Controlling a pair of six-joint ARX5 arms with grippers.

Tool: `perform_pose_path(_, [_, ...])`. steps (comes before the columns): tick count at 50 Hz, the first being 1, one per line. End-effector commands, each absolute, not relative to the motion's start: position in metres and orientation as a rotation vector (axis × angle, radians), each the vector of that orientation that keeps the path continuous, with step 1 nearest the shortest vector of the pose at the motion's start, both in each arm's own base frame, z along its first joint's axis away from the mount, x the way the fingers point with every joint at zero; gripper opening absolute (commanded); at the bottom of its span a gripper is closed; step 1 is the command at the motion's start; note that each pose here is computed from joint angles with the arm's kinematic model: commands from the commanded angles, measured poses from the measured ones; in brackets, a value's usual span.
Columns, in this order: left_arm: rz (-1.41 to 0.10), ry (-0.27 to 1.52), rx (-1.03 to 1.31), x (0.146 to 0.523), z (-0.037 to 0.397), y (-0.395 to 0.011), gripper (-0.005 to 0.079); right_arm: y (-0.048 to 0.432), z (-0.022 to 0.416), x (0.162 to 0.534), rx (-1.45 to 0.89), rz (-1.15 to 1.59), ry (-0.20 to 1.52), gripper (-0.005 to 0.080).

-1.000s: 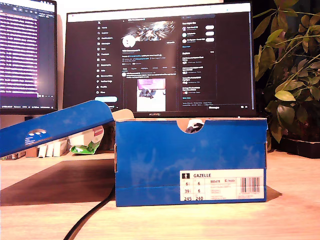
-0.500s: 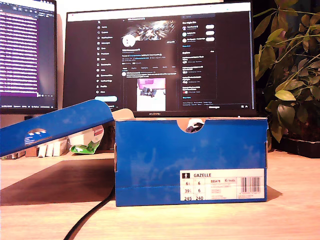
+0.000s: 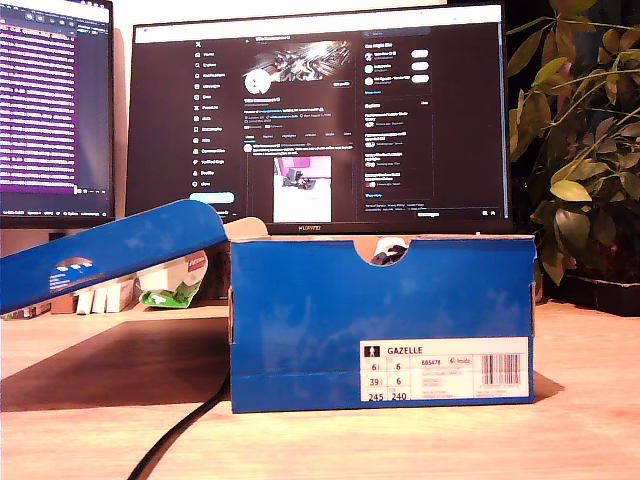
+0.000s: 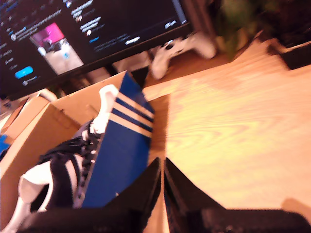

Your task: Close the blue shoebox by pushing the lid with your left arm and holding the box in place with your right arm

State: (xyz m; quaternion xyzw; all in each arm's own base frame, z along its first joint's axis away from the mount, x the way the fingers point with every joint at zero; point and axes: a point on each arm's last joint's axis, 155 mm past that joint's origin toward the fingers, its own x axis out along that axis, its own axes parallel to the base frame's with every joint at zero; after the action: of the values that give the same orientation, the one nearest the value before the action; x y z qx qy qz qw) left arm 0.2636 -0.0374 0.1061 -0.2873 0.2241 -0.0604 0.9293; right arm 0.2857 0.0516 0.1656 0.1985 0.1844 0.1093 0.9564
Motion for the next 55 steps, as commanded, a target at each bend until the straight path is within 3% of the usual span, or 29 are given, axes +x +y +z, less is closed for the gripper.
perform_pose_path(1, [-0.134, 0.451, -0.589, 0.271, 0.115, -0.036, -0.0019, 0.056, 0.169, 0.293, 0.388, 0.247, 0.391, -0.0011])
perform_pose_path(24, [-0.205, 0.759, -0.687, 0.289, 0.067, -0.048, -0.0019, 0.108, 0.126, 0.337, 0.413, 0.401, 0.661, -0.0011])
perform_pose_path(38, [-0.283, 0.888, -0.747, 0.295, 0.05, -0.063, -0.0019, 0.146, 0.093, 0.338, 0.387, 0.481, 0.769, -0.0011])
perform_pose_path(55, [-0.394, 0.86, -0.753, 0.307, 0.064, -0.075, -0.0019, 0.163, 0.093, 0.337, 0.373, 0.527, 0.761, -0.0011])
